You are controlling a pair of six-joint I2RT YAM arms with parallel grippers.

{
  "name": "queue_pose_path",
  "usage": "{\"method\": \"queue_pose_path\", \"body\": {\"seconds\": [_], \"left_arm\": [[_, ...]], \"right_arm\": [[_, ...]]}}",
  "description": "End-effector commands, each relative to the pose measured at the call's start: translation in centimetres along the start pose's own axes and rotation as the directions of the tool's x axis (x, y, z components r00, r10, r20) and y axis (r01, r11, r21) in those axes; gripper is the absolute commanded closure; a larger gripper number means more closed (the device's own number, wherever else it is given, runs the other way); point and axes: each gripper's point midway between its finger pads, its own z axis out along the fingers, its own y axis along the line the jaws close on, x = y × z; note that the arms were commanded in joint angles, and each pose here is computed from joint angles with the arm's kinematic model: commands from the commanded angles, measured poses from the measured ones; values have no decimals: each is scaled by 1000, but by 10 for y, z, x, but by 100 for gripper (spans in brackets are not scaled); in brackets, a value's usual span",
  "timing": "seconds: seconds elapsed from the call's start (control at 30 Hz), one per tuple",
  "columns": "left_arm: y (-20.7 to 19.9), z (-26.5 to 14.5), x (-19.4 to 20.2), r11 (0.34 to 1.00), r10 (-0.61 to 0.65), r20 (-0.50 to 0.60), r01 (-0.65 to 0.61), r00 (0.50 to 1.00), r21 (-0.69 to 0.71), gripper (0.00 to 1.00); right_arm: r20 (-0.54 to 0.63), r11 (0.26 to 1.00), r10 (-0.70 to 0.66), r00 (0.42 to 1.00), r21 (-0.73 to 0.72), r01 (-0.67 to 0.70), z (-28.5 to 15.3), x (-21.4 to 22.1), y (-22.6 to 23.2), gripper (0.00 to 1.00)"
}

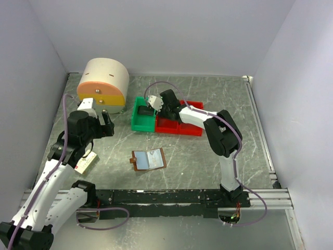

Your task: Take the credit cards out of the card holder

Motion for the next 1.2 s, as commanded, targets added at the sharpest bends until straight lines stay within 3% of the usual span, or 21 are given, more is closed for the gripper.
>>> {"method": "queue_pose_path", "body": {"seconds": [0.0, 0.53, 1.17], "left_arm": [[-4, 2, -6, 1000, 5, 12, -5, 1000, 22, 0], [-6, 3, -4, 999, 10, 1, -10, 1000, 34, 1], [-9, 6, -1, 999, 15, -16, -14, 1000, 45, 1]], "right_arm": [[76, 998, 58, 995, 11, -59, -16, -22, -16, 54], [85, 992, 91, 992, 80, -98, -23, -25, -33, 54], [69, 997, 72, 995, -12, -72, -20, -21, -14, 53]]}}
